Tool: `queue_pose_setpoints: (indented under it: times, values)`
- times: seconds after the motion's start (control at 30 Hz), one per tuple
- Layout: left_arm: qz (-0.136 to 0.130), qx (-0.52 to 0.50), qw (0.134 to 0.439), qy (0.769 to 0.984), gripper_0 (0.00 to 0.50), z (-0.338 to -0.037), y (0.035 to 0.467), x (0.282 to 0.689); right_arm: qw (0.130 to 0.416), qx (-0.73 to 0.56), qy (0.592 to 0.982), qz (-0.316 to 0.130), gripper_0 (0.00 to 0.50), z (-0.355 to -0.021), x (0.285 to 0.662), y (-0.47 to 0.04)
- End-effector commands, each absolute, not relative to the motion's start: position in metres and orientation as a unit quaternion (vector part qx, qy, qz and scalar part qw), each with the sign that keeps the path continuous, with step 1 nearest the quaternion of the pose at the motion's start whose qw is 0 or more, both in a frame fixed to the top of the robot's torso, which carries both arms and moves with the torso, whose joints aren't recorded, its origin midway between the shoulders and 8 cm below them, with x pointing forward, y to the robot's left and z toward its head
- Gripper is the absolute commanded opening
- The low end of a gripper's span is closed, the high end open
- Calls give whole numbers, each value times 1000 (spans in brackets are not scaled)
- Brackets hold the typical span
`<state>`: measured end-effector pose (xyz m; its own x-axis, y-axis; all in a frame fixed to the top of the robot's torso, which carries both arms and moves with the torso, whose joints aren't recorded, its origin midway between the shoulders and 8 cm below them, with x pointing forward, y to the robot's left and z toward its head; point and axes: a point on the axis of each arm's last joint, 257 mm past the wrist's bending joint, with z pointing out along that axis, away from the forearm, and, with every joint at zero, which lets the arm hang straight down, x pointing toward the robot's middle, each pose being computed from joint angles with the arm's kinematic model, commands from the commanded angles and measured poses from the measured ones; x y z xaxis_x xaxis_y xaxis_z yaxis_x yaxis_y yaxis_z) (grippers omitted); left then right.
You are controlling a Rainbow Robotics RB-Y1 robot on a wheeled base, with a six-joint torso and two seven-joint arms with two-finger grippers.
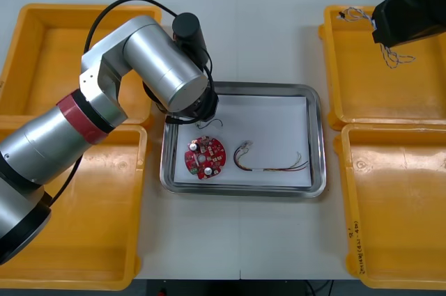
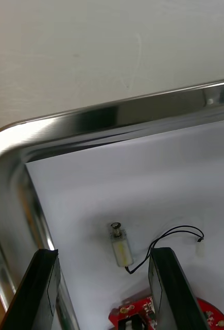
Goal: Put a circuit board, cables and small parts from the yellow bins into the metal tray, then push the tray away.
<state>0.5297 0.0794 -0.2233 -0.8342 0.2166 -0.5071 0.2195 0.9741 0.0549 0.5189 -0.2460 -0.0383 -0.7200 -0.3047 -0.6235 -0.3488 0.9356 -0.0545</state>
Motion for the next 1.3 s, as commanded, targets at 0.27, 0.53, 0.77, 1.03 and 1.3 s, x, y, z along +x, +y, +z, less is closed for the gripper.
queue_pose_setpoints:
  times: [0.27,0.53,0.77,1.03,1.3]
  values:
    - [-27,66,277,958,500,-119,96,533,325,-293,898,43,0,-36,492,-199]
    - [-17,76,264,961,500,-94,142,532,295,-359,885,15,0,-58,477,-182]
    - [-1,66,256,964,500,-82,179,531,259,-426,867,-13,0,-85,463,-165]
    - [-2,63,255,965,500,-85,223,533,239,-541,804,-54,0,-115,460,-135]
    - [14,76,253,964,500,-95,267,532,245,-601,759,-51,0,-137,471,-95]
